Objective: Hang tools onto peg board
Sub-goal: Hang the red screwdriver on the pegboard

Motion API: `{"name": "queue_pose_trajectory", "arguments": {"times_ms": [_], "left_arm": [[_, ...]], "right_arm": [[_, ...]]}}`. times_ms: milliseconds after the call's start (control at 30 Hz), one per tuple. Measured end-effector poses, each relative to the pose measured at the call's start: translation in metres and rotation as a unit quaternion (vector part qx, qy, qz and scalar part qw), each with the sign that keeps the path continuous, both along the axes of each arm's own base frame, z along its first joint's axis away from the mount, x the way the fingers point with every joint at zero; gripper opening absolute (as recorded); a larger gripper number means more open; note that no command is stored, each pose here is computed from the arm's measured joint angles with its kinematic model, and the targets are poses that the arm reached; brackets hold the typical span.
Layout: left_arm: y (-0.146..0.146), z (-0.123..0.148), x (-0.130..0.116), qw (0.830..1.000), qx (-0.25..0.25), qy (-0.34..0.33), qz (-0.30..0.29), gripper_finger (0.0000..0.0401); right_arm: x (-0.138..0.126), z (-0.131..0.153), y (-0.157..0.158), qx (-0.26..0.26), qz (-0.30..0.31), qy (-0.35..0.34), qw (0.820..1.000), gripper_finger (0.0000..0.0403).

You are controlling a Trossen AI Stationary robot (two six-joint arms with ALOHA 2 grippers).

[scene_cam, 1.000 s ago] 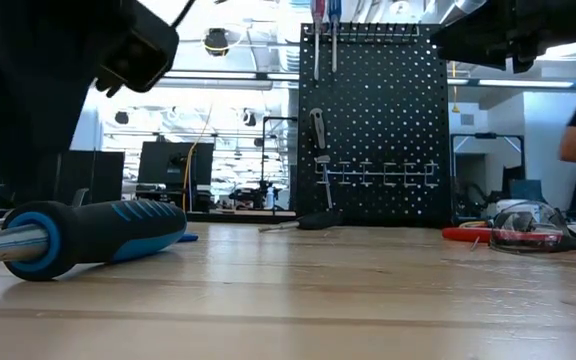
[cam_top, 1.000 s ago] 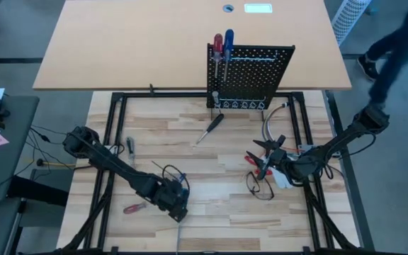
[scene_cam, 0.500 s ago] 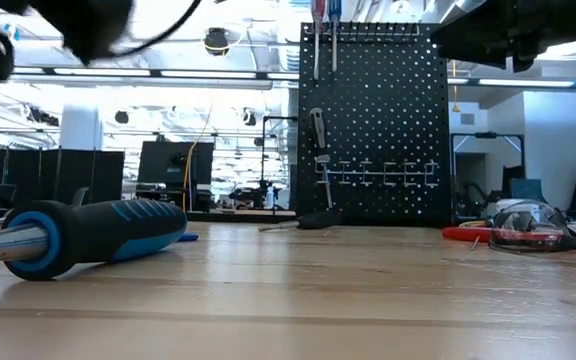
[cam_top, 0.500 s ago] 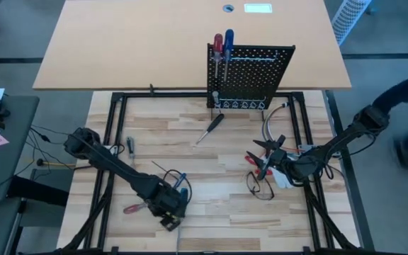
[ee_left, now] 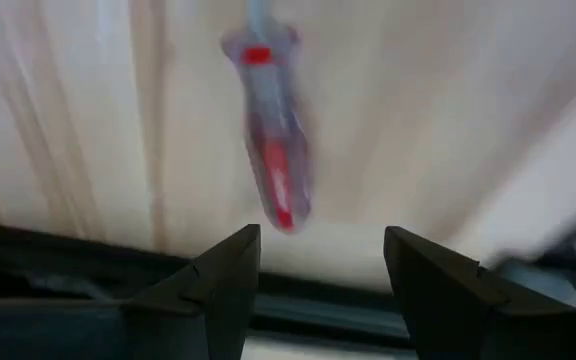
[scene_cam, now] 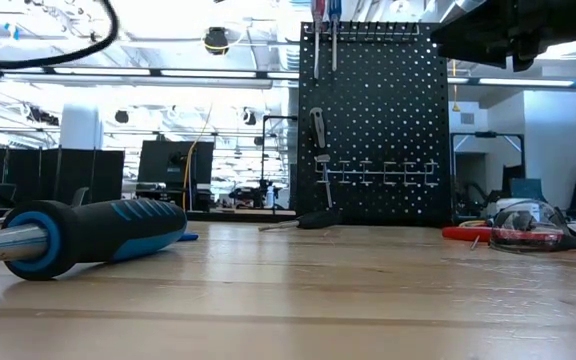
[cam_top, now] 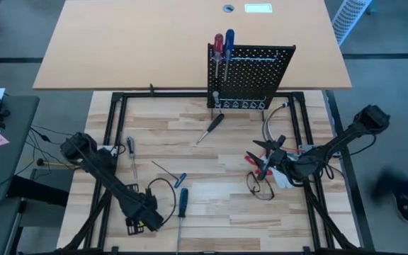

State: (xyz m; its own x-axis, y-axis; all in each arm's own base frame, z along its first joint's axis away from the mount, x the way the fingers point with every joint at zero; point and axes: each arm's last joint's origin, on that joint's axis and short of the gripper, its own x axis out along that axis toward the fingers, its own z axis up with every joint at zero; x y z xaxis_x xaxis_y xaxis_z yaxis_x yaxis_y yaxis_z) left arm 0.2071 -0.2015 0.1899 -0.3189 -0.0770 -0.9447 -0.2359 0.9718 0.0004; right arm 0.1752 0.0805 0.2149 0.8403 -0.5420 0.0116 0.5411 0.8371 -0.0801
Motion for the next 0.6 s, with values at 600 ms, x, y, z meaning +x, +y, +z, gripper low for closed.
{"name": "queue_pose_trajectory", "arguments": {"times_ms": [600], "left_arm": [[0.006,-0.052,-0.022,0.999,0.002,-0.032,-0.006,0.0111]], "right_arm": [[0.008,0.0,0.004,-0.008,0.183,0.001,0.983,0.024]]}}
